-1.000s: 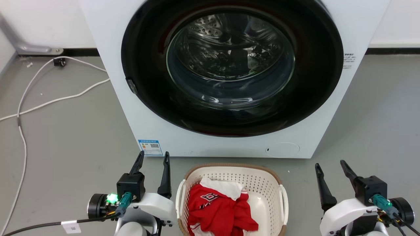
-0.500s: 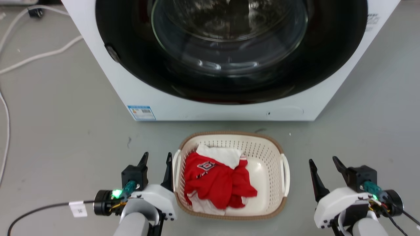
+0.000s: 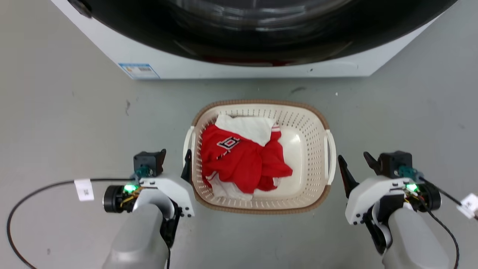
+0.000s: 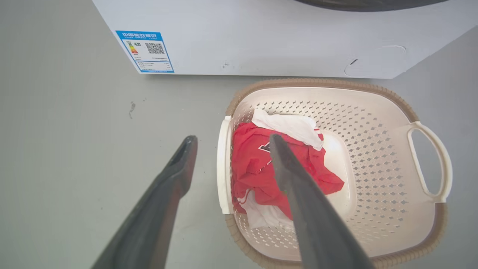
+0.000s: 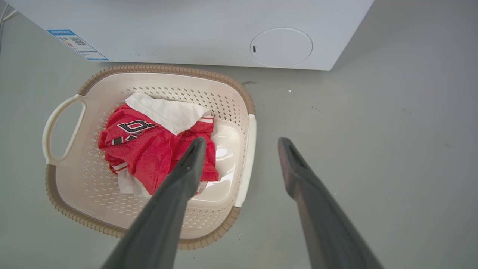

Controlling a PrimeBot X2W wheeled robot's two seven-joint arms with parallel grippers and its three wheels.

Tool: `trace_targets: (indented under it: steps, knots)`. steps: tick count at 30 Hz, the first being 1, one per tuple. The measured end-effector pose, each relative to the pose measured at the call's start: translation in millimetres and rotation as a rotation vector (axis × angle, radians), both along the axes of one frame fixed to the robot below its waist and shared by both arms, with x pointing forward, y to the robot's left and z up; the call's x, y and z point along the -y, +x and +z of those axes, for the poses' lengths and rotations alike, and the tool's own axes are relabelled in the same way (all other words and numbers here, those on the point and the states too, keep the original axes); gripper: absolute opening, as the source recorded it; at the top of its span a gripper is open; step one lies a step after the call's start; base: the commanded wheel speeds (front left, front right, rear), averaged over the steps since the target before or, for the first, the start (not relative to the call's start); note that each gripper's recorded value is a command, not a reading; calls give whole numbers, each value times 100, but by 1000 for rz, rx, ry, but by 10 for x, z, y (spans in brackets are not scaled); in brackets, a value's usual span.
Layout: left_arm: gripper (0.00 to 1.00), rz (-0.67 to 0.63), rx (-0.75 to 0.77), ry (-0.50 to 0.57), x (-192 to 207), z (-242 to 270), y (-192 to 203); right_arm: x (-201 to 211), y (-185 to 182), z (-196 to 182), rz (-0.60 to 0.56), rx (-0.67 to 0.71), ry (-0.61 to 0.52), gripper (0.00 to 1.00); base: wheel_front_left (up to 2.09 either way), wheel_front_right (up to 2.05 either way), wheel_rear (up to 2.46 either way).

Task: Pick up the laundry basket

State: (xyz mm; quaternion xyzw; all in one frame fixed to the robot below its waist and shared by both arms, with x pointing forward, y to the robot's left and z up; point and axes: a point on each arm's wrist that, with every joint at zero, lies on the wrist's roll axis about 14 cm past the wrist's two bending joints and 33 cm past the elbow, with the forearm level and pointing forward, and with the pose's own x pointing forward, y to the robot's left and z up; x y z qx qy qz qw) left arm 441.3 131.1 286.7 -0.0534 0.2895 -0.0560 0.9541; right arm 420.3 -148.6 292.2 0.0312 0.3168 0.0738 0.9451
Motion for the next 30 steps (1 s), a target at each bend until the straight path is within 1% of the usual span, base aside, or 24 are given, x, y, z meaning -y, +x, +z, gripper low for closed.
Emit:
trace_targets:
  steps: [10,21,22,26,30]
  knots:
    - [100,-26,-234,7,-80,-650,138,-11,59,-648,-9,-221,14,100,0,0,0]
    - [100,-68,-384,5,-44,-1072,257,-12,125,-1075,-12,-374,20,100,0,0,0]
    - [100,-77,-415,11,-59,-1166,279,-24,153,-1168,2,-410,12,100,0,0,0]
    - [100,-79,-462,6,-45,-1286,296,-47,187,-1281,12,-452,12,100,0,0,0]
    - [100,-74,-537,-4,-42,-1428,233,-74,182,-1398,39,-500,-1,100,0,0,0]
